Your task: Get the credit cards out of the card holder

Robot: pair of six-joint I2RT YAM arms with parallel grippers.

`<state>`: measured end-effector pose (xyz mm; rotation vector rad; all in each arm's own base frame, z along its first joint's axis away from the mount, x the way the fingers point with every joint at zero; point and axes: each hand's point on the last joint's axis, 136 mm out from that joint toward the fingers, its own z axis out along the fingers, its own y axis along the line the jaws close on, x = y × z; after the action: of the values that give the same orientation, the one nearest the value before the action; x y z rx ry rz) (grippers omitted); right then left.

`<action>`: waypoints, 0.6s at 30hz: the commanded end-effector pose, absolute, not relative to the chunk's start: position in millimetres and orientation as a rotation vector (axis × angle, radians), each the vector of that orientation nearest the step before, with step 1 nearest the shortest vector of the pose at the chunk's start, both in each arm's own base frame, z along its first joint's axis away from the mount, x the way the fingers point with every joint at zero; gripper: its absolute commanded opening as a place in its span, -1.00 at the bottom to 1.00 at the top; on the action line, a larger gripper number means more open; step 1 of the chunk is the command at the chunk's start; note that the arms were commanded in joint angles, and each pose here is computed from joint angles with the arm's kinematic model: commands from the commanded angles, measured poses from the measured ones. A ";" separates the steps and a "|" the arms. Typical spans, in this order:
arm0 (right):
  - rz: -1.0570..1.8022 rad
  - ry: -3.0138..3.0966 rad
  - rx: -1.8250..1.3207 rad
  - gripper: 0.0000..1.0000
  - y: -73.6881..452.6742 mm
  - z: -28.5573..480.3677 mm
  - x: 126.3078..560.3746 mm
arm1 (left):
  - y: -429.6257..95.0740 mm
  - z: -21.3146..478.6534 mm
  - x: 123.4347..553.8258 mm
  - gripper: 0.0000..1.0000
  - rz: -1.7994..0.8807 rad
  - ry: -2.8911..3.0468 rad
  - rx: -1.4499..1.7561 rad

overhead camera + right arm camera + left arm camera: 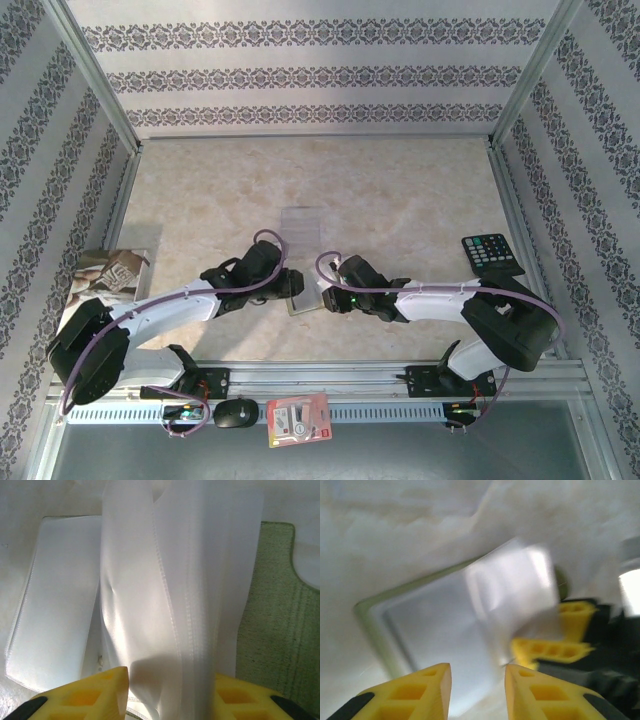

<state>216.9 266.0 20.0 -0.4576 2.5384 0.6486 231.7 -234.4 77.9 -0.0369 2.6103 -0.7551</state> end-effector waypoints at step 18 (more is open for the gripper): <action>0.630 2.579 -0.411 -0.23 257.9 7.4 218.4 | -250.8 51.8 244.1 -0.40 -0.760 2.653 -0.006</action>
<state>218.2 267.1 20.9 -0.4480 2.5369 0.6663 232.6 -241.1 43.4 -0.0322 2.6987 -0.7181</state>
